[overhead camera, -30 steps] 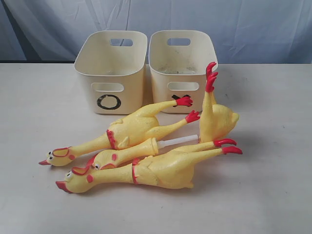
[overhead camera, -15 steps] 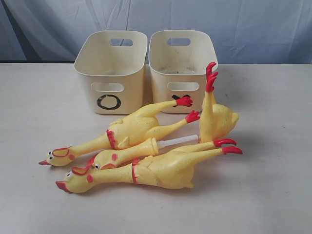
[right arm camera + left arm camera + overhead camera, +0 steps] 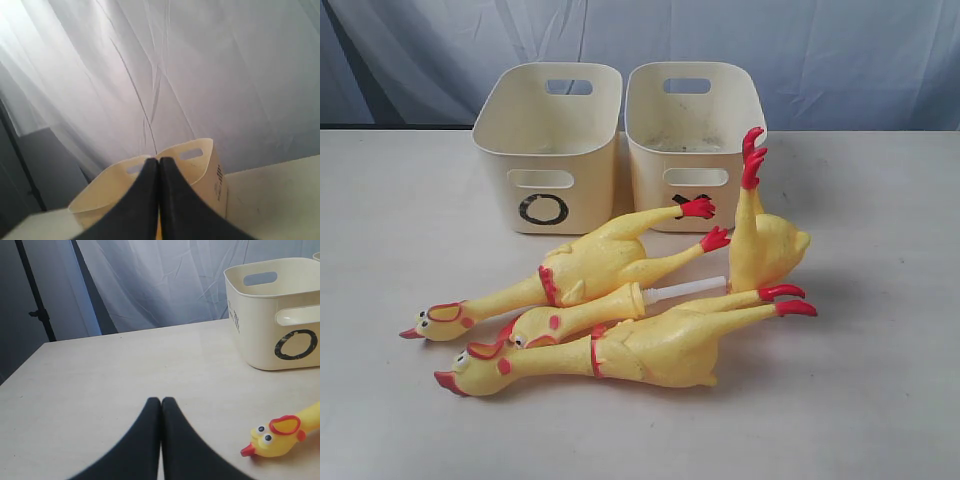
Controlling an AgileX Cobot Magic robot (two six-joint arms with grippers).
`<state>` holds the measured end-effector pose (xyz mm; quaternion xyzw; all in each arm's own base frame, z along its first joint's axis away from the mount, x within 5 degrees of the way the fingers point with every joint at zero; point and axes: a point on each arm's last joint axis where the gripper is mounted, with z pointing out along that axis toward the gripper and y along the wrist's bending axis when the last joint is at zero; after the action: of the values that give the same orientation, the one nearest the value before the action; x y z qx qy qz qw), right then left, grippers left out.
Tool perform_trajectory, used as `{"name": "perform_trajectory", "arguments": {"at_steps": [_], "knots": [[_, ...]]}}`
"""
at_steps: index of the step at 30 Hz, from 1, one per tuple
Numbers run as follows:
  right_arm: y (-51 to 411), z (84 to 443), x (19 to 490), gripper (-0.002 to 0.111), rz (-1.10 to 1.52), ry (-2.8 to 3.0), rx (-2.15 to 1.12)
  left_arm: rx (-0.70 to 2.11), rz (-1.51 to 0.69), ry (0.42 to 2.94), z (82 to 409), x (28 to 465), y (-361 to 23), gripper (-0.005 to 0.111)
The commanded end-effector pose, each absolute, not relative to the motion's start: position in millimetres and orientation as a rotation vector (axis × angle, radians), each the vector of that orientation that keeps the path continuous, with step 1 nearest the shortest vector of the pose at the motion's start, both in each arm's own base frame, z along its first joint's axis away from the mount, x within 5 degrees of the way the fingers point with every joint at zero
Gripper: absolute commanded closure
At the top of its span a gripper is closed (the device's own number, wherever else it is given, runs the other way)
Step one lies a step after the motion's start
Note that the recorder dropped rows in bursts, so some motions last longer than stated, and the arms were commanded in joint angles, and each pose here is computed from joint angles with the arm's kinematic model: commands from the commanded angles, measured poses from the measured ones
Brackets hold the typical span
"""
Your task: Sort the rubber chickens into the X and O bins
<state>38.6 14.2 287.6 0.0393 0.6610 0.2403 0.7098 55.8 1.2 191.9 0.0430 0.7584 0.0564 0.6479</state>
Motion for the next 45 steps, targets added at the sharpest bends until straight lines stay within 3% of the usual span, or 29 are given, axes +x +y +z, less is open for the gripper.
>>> {"name": "perform_trajectory", "arguments": {"at_steps": [1, 11, 19, 37, 39, 45], "knots": [[20, 303, 47, 0.109, 0.409, 1.632, -0.084, 0.084, 0.122, 1.714, 192, 56, 1, 0.107], [38, 320, 84, 0.109, 0.333, 1.832, -0.356, 0.084, 0.122, 1.714, 192, 56, 1, 0.107], [62, 311, 116, 0.109, 0.3, 1.874, -0.578, 0.084, 0.122, 1.714, 192, 56, 1, 0.107], [105, 275, 184, 0.109, 0.281, 1.887, -0.595, 0.086, 0.124, 1.714, 192, 56, 1, 0.107], [107, 270, 188, 0.103, 0.276, 1.905, -0.599, 0.086, 0.124, 1.714, 192, 56, 1, 0.107], [112, 259, 199, 0.053, 0.259, 1.917, -0.593, 0.086, 0.124, 1.714, 192, 56, 1, 0.107]]}}
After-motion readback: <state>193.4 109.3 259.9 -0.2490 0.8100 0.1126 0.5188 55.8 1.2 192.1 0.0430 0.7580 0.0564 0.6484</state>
